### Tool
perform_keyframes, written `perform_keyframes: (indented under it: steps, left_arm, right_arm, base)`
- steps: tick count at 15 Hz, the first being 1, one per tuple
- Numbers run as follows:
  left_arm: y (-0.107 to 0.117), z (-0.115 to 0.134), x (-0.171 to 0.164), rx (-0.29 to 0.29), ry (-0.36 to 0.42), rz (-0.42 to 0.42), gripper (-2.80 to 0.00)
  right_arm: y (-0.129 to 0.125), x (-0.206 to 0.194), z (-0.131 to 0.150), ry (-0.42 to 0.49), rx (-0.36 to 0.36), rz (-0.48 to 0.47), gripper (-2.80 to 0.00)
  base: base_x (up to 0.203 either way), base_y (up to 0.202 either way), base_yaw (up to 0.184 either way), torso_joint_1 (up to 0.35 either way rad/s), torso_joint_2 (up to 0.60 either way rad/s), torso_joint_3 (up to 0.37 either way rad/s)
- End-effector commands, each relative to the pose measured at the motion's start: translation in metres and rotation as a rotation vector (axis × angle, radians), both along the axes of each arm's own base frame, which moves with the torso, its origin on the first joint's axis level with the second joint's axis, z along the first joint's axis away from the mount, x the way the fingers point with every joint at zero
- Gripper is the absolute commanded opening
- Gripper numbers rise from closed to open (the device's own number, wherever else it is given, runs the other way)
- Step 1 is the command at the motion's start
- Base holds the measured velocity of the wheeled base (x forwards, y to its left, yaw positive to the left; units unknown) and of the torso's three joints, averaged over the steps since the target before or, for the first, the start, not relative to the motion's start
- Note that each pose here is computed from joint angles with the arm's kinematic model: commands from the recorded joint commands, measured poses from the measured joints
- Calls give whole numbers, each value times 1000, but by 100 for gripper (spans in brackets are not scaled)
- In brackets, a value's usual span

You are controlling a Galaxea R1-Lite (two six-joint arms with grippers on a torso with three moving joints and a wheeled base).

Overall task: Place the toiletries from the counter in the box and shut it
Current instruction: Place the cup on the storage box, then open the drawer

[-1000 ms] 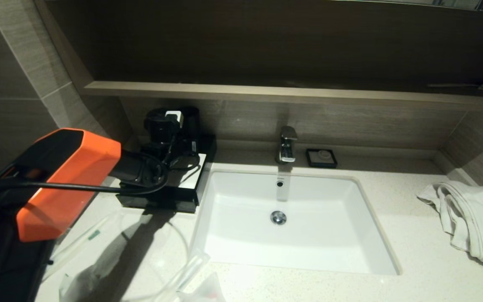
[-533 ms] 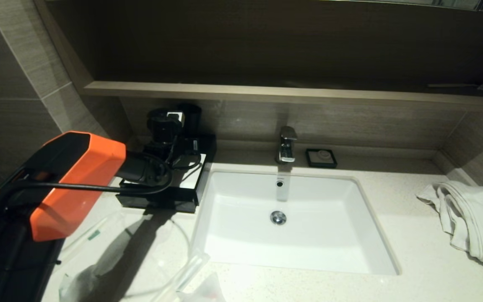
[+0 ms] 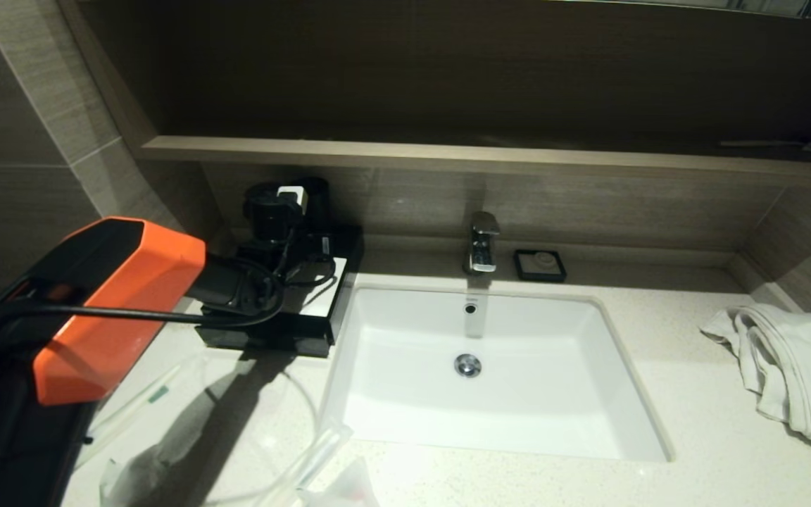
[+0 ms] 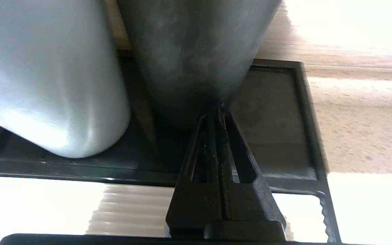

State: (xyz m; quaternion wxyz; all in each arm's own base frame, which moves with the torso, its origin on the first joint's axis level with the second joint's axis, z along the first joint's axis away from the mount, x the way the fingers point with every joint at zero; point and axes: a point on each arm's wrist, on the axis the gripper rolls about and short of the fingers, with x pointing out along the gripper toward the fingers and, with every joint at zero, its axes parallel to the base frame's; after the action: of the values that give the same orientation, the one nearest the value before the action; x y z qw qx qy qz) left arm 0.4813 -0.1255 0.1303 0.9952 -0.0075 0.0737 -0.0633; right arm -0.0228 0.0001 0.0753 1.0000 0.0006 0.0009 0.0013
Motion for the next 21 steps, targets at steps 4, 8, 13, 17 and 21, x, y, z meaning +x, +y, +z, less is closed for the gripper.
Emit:
perform_keyframes:
  steps: [4,8,13,17,21]
  left_arm:
    - [-4,9,-14,-6,-12,-17,-280]
    - [-6,21,-36,-8,-20,-32,-280]
    - [8,48,-88,-5,-16,-35,-280]
    - [23,69,-138,2,-15,-33,-280]
    - [39,86,-186,3,-22,-30,-280]
  right_arm:
    - [0,0,0,0,0,1,-280]
    - [0,0,0,0,0,-1,-280]
    - [0,0,0,0,0,1,-280]
    - [0,0,0,0,0,1,-280]
    - [0,0,0,0,0,1,-280]
  base:
    - [0,0,0,0,0,0]
    - [0,0,0,0,0,0]
    - [0,0,0,0,0,0]
    - [0,0,0,0,0,0]
    - [0,0,0,0,0,0]
